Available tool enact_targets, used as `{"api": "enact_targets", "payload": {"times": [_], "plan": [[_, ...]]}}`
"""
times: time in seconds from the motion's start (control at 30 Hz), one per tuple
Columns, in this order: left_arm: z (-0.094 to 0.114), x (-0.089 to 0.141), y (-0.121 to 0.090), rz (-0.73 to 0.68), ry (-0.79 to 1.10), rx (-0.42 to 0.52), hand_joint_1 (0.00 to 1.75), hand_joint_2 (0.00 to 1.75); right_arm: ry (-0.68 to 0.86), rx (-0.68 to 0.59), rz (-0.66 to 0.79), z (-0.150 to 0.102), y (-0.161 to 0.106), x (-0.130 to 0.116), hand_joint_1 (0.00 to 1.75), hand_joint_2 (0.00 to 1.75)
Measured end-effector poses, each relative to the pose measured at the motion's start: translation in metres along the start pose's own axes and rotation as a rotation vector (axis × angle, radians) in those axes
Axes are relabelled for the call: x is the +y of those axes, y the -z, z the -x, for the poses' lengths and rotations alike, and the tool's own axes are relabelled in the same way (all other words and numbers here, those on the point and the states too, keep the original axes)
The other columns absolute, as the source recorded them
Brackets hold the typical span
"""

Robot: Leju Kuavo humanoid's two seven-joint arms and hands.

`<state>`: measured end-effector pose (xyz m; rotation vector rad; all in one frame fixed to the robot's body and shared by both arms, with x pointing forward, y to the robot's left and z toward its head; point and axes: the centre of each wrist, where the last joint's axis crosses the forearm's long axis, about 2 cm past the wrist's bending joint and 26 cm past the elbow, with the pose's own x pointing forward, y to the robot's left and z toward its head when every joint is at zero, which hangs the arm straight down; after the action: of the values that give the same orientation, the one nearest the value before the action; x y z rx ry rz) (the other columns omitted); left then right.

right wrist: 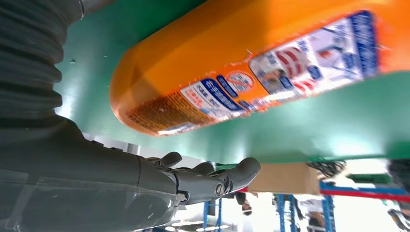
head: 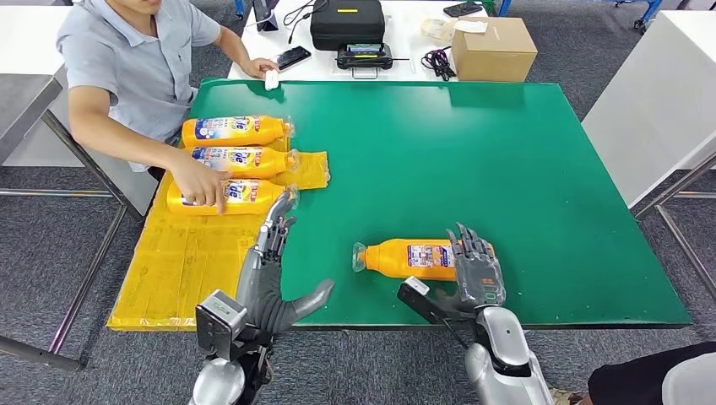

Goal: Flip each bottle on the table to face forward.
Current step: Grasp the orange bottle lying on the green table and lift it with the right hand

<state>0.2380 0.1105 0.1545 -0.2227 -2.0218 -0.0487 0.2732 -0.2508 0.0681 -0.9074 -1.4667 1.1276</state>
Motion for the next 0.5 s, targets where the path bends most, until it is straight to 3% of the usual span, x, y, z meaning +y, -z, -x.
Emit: {"api": "enact_targets", "payload": {"times": [0.5], "plan": [[0.0,-0.001,0.0,0.036,0.033,0.049,0.0,1.75,-0.118,0.068,-0.092,0.025,0.025,0.001,0.0,1.75]]}}
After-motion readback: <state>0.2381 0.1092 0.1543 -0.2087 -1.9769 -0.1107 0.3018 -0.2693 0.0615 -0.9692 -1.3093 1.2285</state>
